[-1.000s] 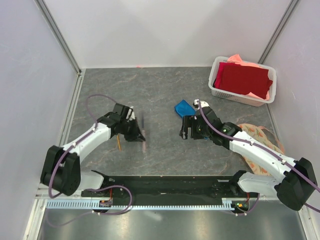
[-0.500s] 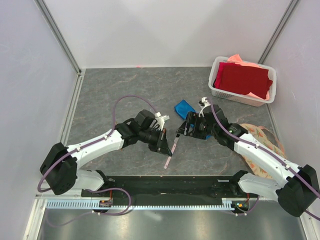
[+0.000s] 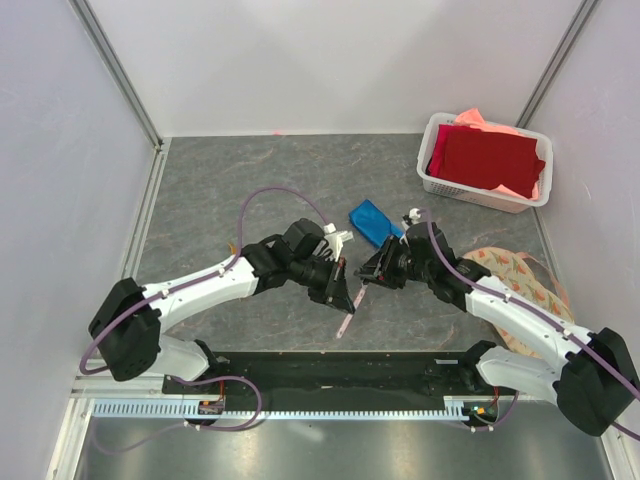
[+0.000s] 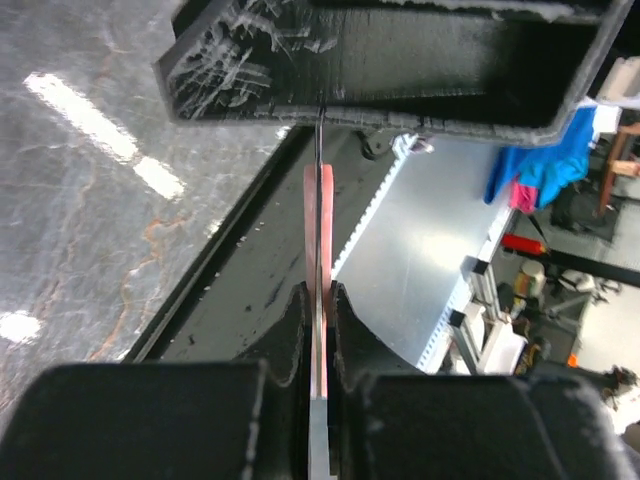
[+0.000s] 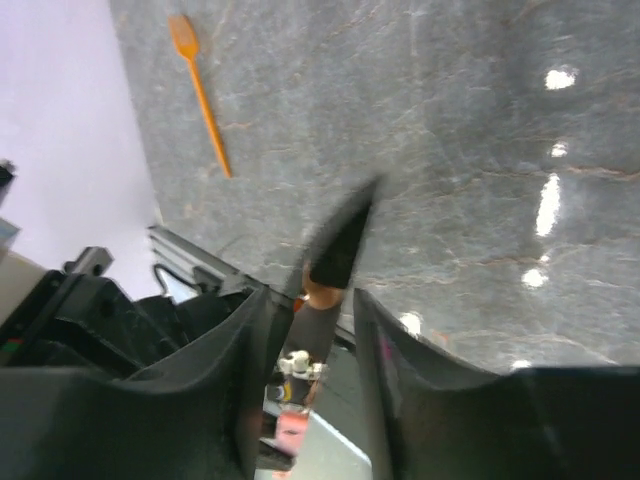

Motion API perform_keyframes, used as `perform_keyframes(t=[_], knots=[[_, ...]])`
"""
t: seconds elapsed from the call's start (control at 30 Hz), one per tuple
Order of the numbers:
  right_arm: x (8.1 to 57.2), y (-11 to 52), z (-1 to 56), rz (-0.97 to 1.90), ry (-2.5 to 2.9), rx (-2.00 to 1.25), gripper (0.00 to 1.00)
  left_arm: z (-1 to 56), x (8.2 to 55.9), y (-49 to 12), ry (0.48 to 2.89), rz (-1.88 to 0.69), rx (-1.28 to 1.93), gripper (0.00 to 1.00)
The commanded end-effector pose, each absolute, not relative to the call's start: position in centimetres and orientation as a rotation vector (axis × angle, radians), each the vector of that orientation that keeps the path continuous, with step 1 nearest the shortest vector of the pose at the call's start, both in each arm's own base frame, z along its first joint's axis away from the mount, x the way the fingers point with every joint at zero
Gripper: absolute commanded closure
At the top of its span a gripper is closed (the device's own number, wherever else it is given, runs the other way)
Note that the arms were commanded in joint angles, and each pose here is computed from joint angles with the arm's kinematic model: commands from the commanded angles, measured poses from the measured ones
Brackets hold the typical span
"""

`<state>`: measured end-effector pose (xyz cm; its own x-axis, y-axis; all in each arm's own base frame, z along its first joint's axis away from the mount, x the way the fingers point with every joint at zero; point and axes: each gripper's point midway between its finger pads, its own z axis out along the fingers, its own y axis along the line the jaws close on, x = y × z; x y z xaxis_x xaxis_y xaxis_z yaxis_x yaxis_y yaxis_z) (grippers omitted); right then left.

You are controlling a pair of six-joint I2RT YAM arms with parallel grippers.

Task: Fold the napkin into a case and place the utensils inside
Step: Pass from the left arm to the right, then pass from the right arm to the left

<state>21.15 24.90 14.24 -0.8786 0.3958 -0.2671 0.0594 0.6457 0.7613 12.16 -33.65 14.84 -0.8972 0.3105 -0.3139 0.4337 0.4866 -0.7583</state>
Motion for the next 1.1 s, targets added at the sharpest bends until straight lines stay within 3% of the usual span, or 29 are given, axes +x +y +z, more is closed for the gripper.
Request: perform_keyframes(t=[0.0, 0.07, 0.17, 0.2, 0.33, 0.43, 0.53, 0.57, 0.6, 0.67, 0.7, 0.73, 0.77, 0.83, 0.93, 1.07], knots=[[21.5, 25.1, 15.4, 1.219, 2.384, 0.565, 0.73, 16.0, 13.9, -33.1, 2.526, -1.245, 0.605, 0.71], [21.7, 24.7, 15.1, 1.224, 2.353, 0.645, 0.87, 15.9, 14.7, -32.3, 2.481, -1.166, 0.535, 0.54], [21.8, 24.4, 16.0, 1.252, 2.311, 0.708, 0.87, 16.5, 13.5, -31.7, 2.419, -1.24, 0.533, 0.47], [21.8, 24.4, 16.2, 1.264, 2.303, 0.722, 0.88, 16.2, 13.1, -31.5, 2.427, -1.254, 0.54, 0.24], [21.8, 24.4, 16.5, 1.309, 2.282, 0.804, 0.87, 15.9, 11.7, -32.3, 2.424, -1.357, 0.601, 0.2], [21.8, 24.5, 16.6, 1.326, 2.272, 0.815, 0.86, 16.2, 10.7, -33.3, 2.406, -1.456, 0.636, 0.23], [21.8, 24.6, 17.0, 1.345, 2.261, 0.817, 0.84, 16.6, 10.4, -33.7, 2.386, -1.49, 0.664, 0.35], [21.9, 24.5, 17.2, 1.346, 2.247, 0.82, 0.83, 16.7, 10.4, -33.9, 2.39, -1.495, 0.671, 0.6], [22.0, 24.3, 17.3, 1.337, 2.234, 0.808, 0.82, 16.7, 10.3, -33.9, 2.393, -1.491, 0.678, 0.76], [22.0, 24.4, 18.2, 1.307, 2.234, 0.628, 0.67, 16.5, 10.3, -33.5, 2.411, -1.447, 0.715, 0.9], [21.9, 24.3, 18.2, 1.276, 2.255, 0.55, 0.56, 16.5, 10.4, -33.2, 2.414, -1.42, 0.723, 0.91], [21.5, 24.0, 18.4, 1.207, 2.317, 0.461, 0.31, 16.4, 10.2, -32.8, 2.426, -1.408, 0.741, 0.92], [21.0, 23.6, 18.0, 1.118, 2.351, 0.24, 0.23, 16.3, 9.9, -32.3, 2.436, -1.391, 0.794, 0.92], [19.7, 21.5, 17.5, 0.902, 2.475, 0.063, 0.13, 16.4, 9.0, -31.5, 2.463, -1.393, 0.873, 0.93], [20.2, 16.4, 17.4, 0.512, 2.473, -0.104, 0.05, 16.6, 9.4, -30.0, 2.475, -1.333, 0.875, 0.94], [20.2, 15.3, 21.8, 0.471, 2.301, -0.317, 0.02, 17.9, 8.6, -28.6, 2.452, -1.455, 0.884, 0.94]])
